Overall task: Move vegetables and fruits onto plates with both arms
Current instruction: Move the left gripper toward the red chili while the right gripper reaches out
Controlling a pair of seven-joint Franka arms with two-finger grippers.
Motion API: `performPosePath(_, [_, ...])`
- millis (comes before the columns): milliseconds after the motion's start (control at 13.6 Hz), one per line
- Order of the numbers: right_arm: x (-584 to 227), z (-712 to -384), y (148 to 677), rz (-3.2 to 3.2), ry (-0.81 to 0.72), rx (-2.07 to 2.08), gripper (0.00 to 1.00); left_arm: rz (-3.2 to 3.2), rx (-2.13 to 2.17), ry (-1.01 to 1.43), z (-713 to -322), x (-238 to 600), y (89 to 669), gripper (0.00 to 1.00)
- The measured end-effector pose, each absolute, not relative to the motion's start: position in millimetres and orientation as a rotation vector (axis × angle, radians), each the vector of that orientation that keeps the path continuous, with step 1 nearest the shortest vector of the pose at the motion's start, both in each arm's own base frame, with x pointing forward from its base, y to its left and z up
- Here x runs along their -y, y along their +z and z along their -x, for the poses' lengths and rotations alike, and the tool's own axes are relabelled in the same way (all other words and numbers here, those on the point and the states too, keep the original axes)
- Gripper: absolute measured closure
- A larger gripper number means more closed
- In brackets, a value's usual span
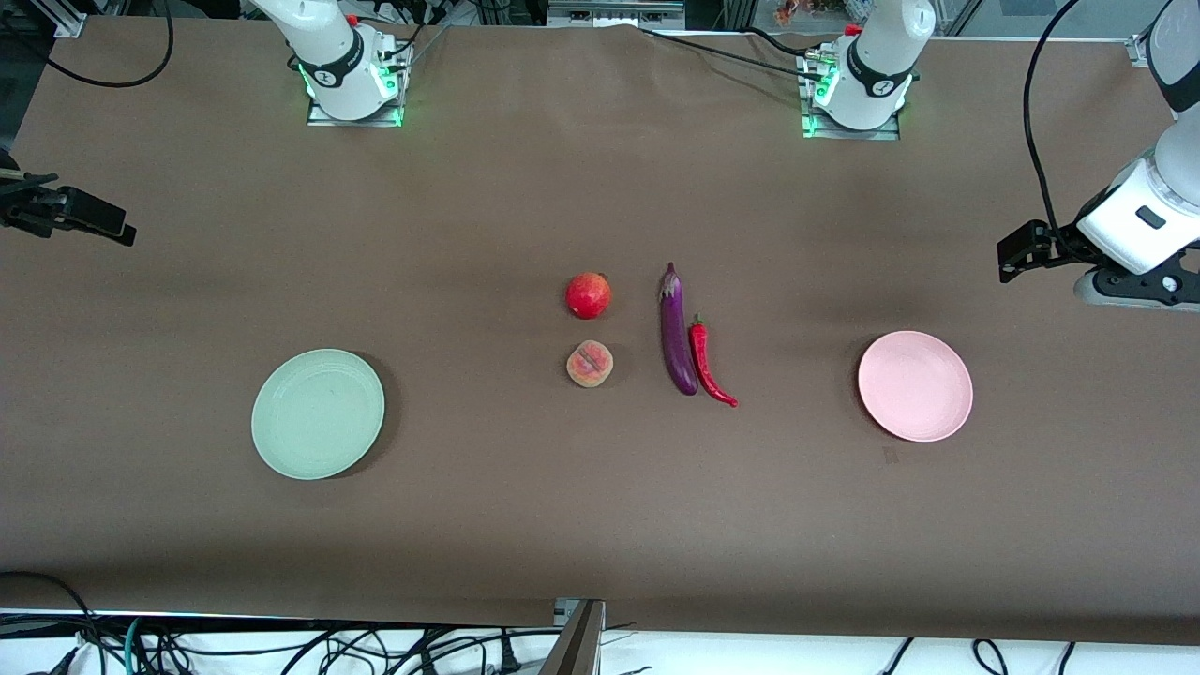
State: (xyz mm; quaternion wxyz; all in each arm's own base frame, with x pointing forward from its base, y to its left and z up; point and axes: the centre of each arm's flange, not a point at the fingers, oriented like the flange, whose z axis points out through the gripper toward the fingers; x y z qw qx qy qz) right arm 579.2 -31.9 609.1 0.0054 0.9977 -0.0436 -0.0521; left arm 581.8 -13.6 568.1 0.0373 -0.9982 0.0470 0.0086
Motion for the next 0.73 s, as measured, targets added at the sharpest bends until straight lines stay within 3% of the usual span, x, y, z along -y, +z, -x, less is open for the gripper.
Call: performPosePath(733, [31.9,-580.3,610.2,-3.124,-0.151,0.136,0.0,3.064,-0.149,0.085,-577.6,16.0,564.8,0.0])
